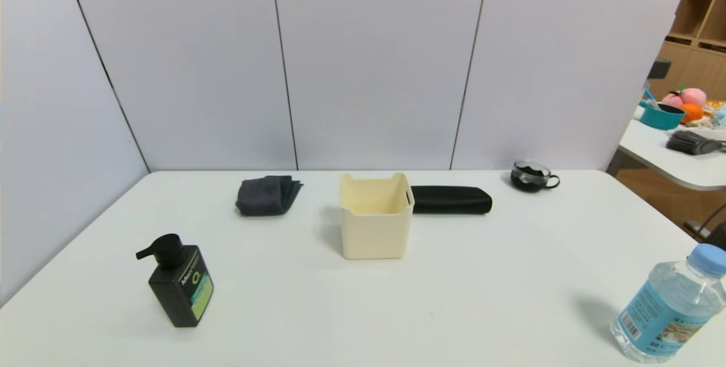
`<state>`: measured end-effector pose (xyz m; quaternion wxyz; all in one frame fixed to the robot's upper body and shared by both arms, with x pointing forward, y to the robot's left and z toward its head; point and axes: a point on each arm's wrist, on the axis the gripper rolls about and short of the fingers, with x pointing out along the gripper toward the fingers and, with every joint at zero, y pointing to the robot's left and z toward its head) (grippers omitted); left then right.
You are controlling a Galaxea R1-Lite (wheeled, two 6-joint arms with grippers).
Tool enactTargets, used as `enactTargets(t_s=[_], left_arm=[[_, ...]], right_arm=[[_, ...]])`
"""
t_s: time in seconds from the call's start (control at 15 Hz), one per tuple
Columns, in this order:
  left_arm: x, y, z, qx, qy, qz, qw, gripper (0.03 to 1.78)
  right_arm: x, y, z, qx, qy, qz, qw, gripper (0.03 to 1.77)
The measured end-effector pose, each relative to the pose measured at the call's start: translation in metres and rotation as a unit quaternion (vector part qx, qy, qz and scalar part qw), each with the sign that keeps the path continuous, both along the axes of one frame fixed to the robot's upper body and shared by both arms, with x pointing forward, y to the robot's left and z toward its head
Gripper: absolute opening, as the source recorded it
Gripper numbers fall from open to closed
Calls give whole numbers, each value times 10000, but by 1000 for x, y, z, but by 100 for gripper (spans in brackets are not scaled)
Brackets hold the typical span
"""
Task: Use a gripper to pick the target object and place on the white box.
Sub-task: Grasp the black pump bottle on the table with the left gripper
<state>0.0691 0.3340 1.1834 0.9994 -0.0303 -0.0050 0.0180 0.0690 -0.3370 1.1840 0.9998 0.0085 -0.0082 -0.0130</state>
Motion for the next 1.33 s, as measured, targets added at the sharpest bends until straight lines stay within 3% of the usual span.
enactTargets(t_s=[0.53, 0.8, 0.93, 1.13, 1.27, 1.33], left_arm=[[0, 0, 0, -8, 33, 2, 10000, 169], [5, 0, 1, -19, 373, 11, 9993, 169], [4, 0, 21, -146, 150, -24, 9998, 169], [0, -1, 81, -189, -432, -209, 9987, 169], [8, -1, 111, -116, -358, -482, 9981, 169], [15, -2, 118, -24, -125, -660, 9977, 169]], right_arm=[[0, 0, 0, 0, 1, 0, 10000, 170], [0, 0, 0, 0, 0, 2, 10000, 170], [0, 0, 0, 0, -2, 0, 10000, 170], [0, 0, 0, 0, -2, 0, 10000, 170], [0, 0, 0, 0, 0, 0, 10000, 170], [0, 0, 0, -2, 0, 2, 10000, 170]])
